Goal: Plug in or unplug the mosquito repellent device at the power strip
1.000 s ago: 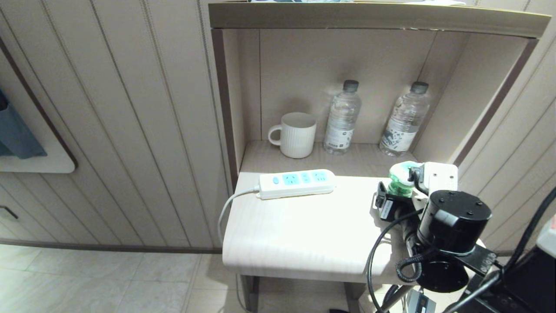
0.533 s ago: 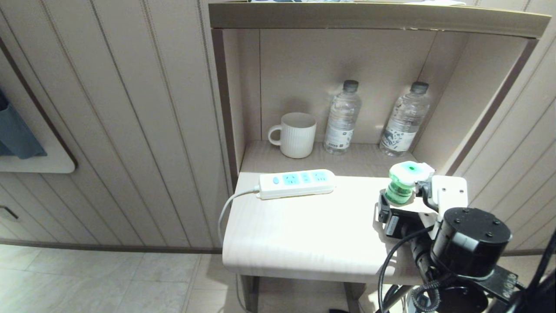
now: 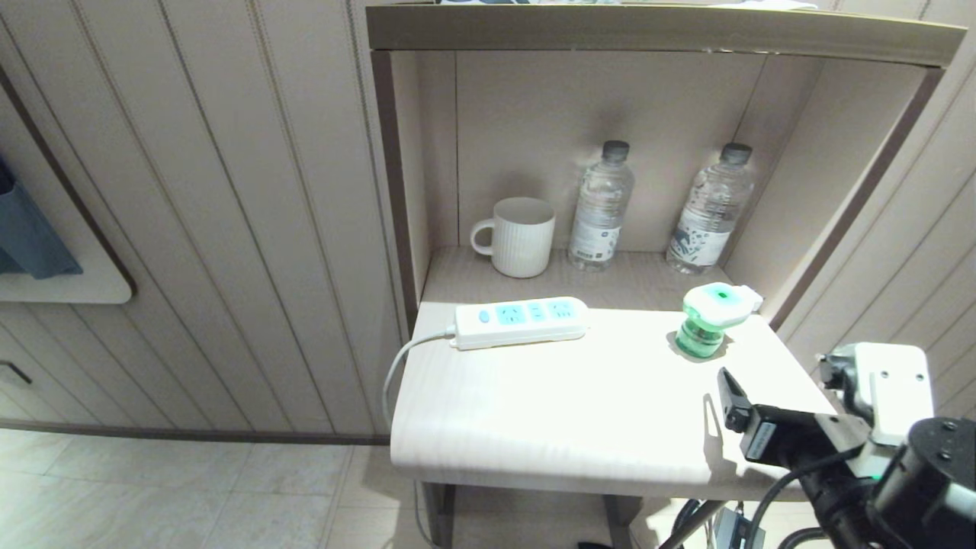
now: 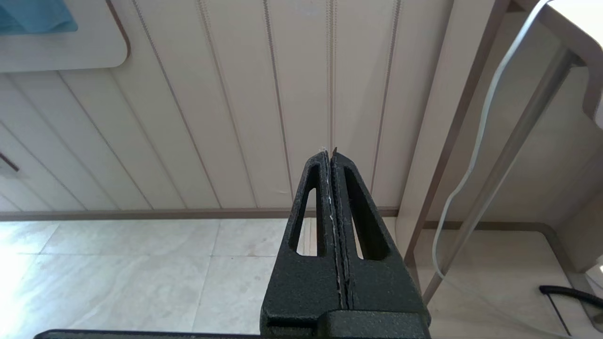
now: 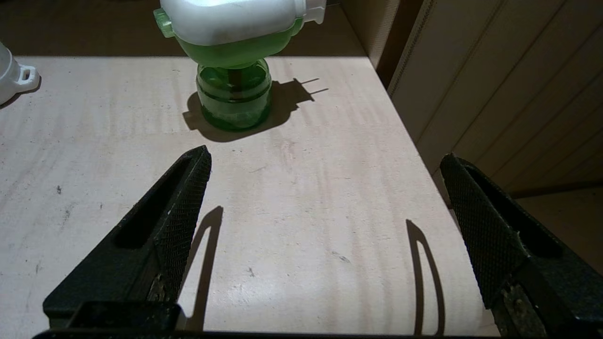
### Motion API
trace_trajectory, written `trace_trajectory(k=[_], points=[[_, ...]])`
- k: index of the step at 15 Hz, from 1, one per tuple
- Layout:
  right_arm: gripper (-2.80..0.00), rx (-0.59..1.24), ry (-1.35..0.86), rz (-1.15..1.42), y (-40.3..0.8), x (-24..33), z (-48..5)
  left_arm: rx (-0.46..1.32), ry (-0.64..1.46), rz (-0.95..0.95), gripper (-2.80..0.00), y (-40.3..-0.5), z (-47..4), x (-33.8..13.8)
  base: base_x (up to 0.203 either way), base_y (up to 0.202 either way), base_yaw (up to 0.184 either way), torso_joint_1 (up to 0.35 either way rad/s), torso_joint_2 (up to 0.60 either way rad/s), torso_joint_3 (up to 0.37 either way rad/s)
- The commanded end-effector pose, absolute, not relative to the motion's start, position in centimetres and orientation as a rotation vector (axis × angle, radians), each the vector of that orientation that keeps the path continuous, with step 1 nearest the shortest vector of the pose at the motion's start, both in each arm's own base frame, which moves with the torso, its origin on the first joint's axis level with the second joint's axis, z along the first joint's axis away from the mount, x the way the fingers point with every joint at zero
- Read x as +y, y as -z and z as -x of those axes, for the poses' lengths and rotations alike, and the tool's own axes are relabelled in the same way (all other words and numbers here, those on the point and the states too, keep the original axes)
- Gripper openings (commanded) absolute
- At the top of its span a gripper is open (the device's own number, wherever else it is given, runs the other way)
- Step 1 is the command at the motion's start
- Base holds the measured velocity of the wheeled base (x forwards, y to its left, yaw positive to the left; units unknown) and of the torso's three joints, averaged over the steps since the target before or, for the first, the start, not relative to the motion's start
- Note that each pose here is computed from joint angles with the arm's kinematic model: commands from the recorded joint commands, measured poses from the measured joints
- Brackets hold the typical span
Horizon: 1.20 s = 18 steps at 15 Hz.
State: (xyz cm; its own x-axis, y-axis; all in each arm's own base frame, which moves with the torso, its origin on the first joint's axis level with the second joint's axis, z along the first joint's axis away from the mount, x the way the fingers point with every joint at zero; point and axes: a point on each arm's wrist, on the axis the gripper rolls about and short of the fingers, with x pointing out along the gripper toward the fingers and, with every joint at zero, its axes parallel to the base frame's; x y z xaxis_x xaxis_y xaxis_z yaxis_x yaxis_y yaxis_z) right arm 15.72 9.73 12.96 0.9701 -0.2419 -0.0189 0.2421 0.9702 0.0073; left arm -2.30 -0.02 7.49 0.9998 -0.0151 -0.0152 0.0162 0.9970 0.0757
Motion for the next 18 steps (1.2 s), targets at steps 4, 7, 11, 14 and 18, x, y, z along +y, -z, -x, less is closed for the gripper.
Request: trace_trajectory(k=[4, 7, 11, 14, 18], points=[[0.00, -0.060, 0.220, 0.036, -15.0, 6.9, -11.8, 0.015, 0.016, -0.077, -2.80, -7.5, 2.3, 0.0, 0.000, 0.000, 0.000, 0.000, 0.00, 0.000], [0.00, -0.051, 0.191, 0.124, -15.4, 6.0, -10.0, 0.015, 0.016, -0.077, -2.80, -7.5, 2.3, 0.0, 0.000, 0.000, 0.000, 0.000, 0.00, 0.000], [-2.80, -0.098, 0.237, 0.195, -18.3, 5.3, -9.7, 0.015, 0.016, -0.077, -2.80, -7.5, 2.3, 0.0, 0.000, 0.000, 0.000, 0.000, 0.00, 0.000], [-2.80, -0.081, 0.280, 0.236, -22.3, 4.8, -10.0, 0.015, 0.016, -0.076, -2.80, -7.5, 2.3, 0.0, 0.000, 0.000, 0.000, 0.000, 0.00, 0.000], [-2.80, -0.009, 0.324, 0.305, -26.9, 3.5, -9.2, 0.015, 0.016, -0.077, -2.80, -7.5, 2.3, 0.0, 0.000, 0.000, 0.000, 0.000, 0.00, 0.000]])
